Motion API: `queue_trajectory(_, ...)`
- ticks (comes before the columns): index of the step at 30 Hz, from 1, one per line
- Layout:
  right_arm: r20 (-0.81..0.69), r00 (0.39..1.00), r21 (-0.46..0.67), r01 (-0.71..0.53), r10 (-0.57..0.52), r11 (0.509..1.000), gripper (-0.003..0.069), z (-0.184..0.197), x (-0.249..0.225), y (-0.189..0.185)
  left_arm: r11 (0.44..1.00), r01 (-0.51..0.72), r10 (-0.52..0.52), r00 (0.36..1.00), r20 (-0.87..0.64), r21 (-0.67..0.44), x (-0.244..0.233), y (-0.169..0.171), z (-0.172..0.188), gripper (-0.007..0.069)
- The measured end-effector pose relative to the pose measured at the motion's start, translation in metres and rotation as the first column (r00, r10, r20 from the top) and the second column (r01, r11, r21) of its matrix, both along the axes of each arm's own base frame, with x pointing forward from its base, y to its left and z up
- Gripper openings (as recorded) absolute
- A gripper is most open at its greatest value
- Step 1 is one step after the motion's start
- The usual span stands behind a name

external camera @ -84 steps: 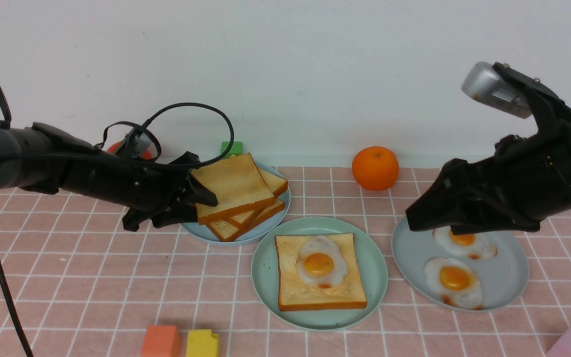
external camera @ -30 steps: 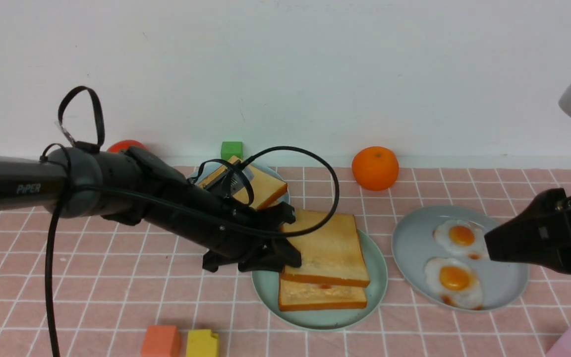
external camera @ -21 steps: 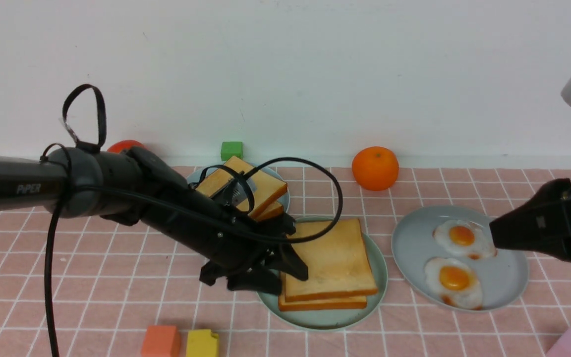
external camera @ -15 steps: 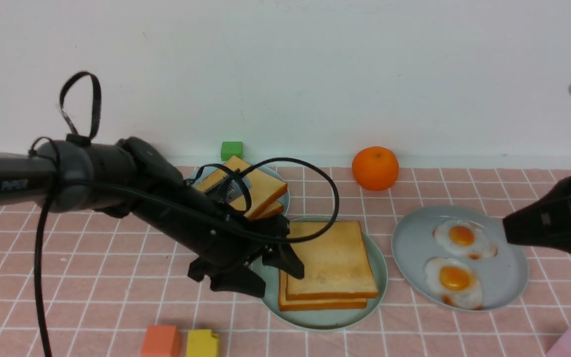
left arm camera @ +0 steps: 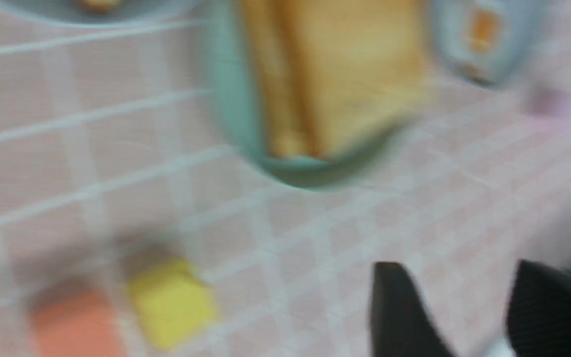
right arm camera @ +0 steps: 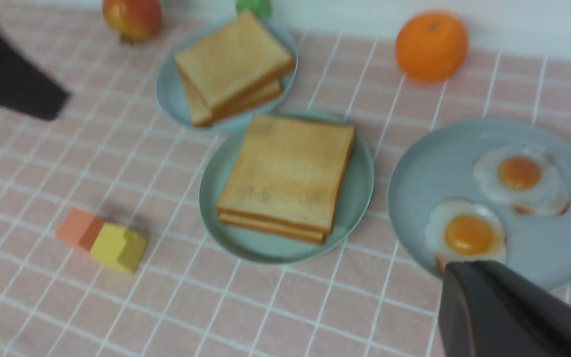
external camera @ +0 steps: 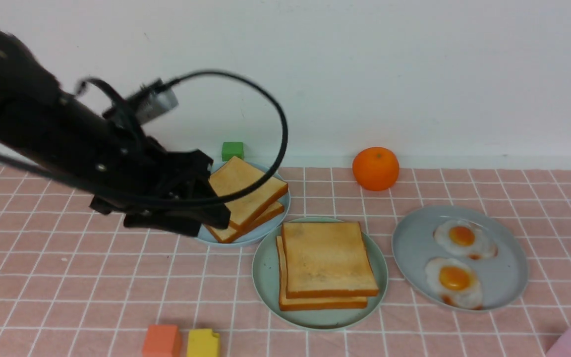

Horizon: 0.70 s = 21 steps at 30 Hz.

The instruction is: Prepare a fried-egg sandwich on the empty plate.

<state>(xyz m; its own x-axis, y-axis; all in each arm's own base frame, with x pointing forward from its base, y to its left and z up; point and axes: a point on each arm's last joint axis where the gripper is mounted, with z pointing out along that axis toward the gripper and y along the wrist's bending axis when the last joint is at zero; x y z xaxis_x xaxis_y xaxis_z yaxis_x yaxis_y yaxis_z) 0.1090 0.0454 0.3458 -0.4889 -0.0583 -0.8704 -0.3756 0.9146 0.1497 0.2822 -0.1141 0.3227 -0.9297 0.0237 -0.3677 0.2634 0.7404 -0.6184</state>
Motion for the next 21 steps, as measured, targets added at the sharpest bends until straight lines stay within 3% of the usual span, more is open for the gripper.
queue_trajectory(3,0.040,0.999,0.009,0.021,-0.021,1.000,-0.0008,-0.021,-0.014,-0.005,0.997,0.069,-0.067,0.996,0.052,-0.037,-0.026,-0.005,0.016,0.0176)
queue_trajectory(4,0.054,0.998,0.015,0.028,-0.029,0.999,-0.0008,-0.035,-0.022,-0.008,0.992,0.112,-0.108,0.990,0.089,-0.051,-0.048,-0.008,0.026,0.0096)
queue_trajectory(6,0.084,0.996,0.025,0.033,-0.035,0.999,-0.0008,-0.049,-0.035,-0.011,0.987,0.152,-0.143,0.980,0.139,-0.058,-0.081,-0.007,0.037,0.0012)
queue_trajectory(14,0.208,0.977,0.062,0.039,-0.051,0.997,-0.0006,-0.062,-0.059,-0.018,0.995,0.100,-0.093,0.963,0.254,-0.014,-0.174,0.023,0.035,0.0012)
queue_trajectory(21,0.237,0.970,0.066,0.040,-0.054,0.997,-0.0003,-0.062,-0.063,-0.019,0.998,0.009,-0.034,0.884,0.467,0.055,-0.240,0.058,0.022,0.0012)
